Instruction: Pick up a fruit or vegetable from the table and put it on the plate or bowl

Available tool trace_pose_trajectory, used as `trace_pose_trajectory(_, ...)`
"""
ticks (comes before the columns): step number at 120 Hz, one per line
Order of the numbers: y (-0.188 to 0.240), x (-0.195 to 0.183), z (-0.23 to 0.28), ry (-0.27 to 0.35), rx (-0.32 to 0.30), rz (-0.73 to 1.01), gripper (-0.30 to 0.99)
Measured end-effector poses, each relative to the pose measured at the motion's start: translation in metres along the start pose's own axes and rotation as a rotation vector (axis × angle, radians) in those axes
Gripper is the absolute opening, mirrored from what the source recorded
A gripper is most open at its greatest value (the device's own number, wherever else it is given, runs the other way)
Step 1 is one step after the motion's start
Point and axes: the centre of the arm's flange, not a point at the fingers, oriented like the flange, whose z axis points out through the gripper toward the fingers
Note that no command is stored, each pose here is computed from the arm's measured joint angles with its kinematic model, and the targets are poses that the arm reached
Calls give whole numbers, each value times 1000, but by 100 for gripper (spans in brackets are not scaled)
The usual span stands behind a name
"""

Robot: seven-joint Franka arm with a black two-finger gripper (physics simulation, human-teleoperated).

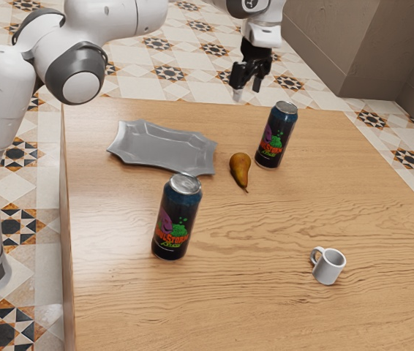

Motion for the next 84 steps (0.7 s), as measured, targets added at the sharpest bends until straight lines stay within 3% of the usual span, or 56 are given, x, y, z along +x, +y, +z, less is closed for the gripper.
trace_pose_trajectory(54, -2, -4, -8, 0, 17, 194, 69)
trace_pose_trajectory(58, 5, -9, -42, 10, 78, 201, 69)
trace_pose_trajectory(64, 55, -14, -152, 83, 257, 252, 69)
trace_pose_trajectory(68, 112, 9, -210, 141, 346, 352, 69)
trace_pose_trajectory(71, 151, 39, -229, 145, 383, 444, 69)
trace_pose_trajectory(79, 241, 149, -220, 48, 418, 711, 69)
trace_pose_trajectory(84, 278, 202, -188, -32, 397, 833, 69)
